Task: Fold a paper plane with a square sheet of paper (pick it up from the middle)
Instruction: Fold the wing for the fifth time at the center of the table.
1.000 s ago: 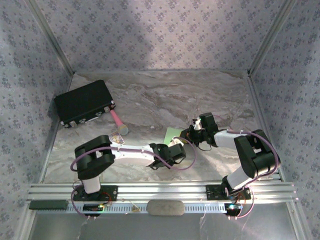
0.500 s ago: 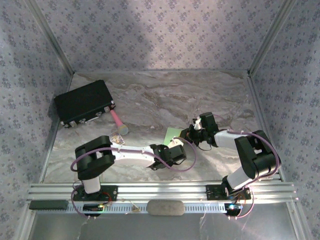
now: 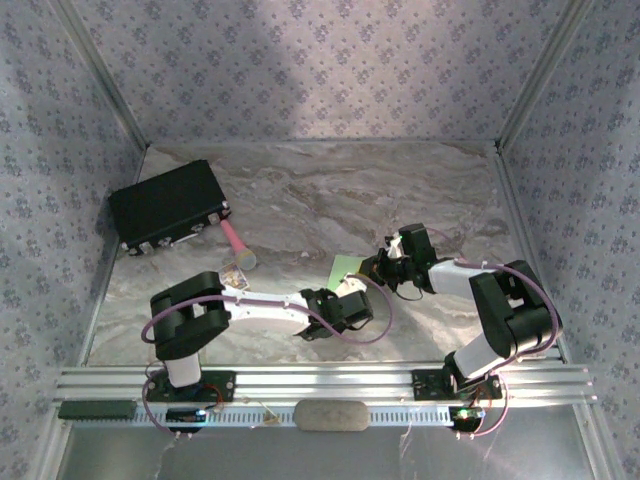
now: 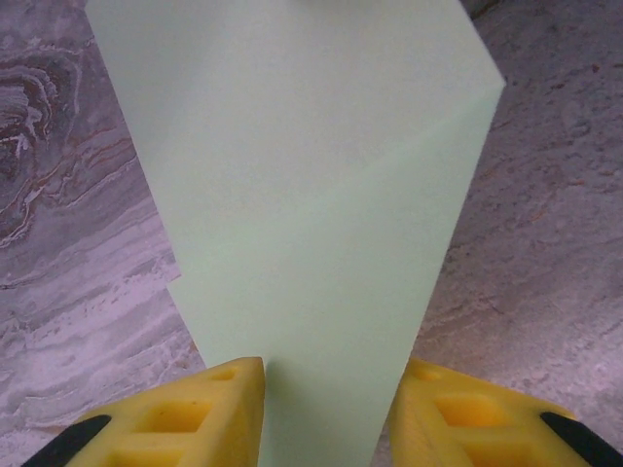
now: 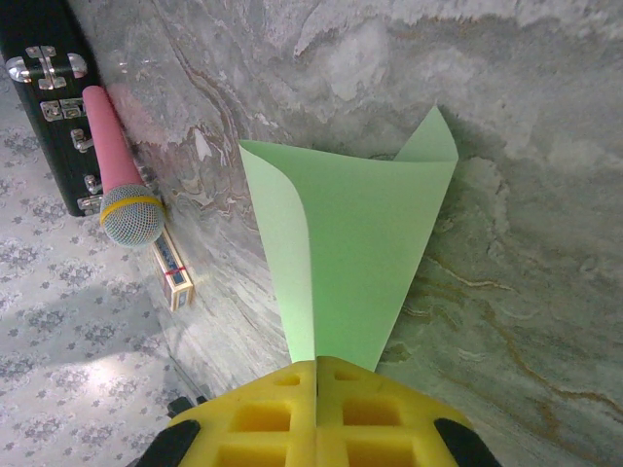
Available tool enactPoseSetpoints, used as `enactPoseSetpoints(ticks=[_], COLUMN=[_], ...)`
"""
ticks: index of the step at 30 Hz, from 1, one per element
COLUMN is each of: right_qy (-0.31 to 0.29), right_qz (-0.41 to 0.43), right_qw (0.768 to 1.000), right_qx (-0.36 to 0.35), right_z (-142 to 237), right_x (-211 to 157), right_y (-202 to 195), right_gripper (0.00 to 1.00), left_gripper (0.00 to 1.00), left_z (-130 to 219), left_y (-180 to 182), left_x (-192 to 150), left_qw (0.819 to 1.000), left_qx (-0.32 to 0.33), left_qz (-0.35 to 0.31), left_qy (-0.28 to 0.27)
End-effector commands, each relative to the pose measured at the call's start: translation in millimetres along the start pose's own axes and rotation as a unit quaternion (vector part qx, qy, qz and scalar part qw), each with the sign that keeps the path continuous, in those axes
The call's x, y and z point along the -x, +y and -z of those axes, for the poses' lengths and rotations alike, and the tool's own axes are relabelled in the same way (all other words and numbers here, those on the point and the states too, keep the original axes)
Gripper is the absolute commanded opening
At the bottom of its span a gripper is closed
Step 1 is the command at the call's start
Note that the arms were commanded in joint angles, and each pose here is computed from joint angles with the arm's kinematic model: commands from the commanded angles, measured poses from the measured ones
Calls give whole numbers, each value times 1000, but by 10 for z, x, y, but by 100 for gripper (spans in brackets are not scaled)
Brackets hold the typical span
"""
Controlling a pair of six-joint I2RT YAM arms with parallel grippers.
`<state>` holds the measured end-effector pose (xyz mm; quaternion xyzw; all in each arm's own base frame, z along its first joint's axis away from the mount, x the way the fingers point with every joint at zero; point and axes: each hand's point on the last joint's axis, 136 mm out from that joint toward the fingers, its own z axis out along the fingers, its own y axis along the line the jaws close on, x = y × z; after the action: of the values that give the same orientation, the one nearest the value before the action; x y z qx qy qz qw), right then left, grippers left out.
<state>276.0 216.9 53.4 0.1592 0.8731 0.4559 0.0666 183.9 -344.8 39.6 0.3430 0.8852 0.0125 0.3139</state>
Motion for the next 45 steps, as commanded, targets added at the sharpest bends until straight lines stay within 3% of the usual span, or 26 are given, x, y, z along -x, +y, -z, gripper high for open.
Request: enactPoseSetpoints(ticks=[1, 8, 27, 34, 39, 45], right_qy=[-7, -9, -12, -34, -70, -93], right_qz=[4, 3, 8, 24, 38, 37], right_qw=[1000, 1000, 1000, 999, 994, 991], right_qx=[7, 7, 8, -20, -77, -84], right_z=[26, 24, 38, 193, 452, 610], right_x=[35, 40, 41, 83, 128, 134], right_y=[117, 114, 117, 95, -43, -75], right_gripper=[2, 2, 4, 21, 41, 44], left_gripper=[36, 34, 5, 0, 1, 2], left_z=[8, -1, -3, -15, -29, -48], left_y=[40, 41, -6, -45, -64, -2], left_x=[-9, -22, -20, -4, 28, 30], left_qw=[1000, 1000, 1000, 999, 993, 991], left_qx=[21, 23, 11, -22, -83, -82], left_qz=[-13, -14, -1, 28, 88, 103], left_qy=[3, 5, 2, 6, 9, 11])
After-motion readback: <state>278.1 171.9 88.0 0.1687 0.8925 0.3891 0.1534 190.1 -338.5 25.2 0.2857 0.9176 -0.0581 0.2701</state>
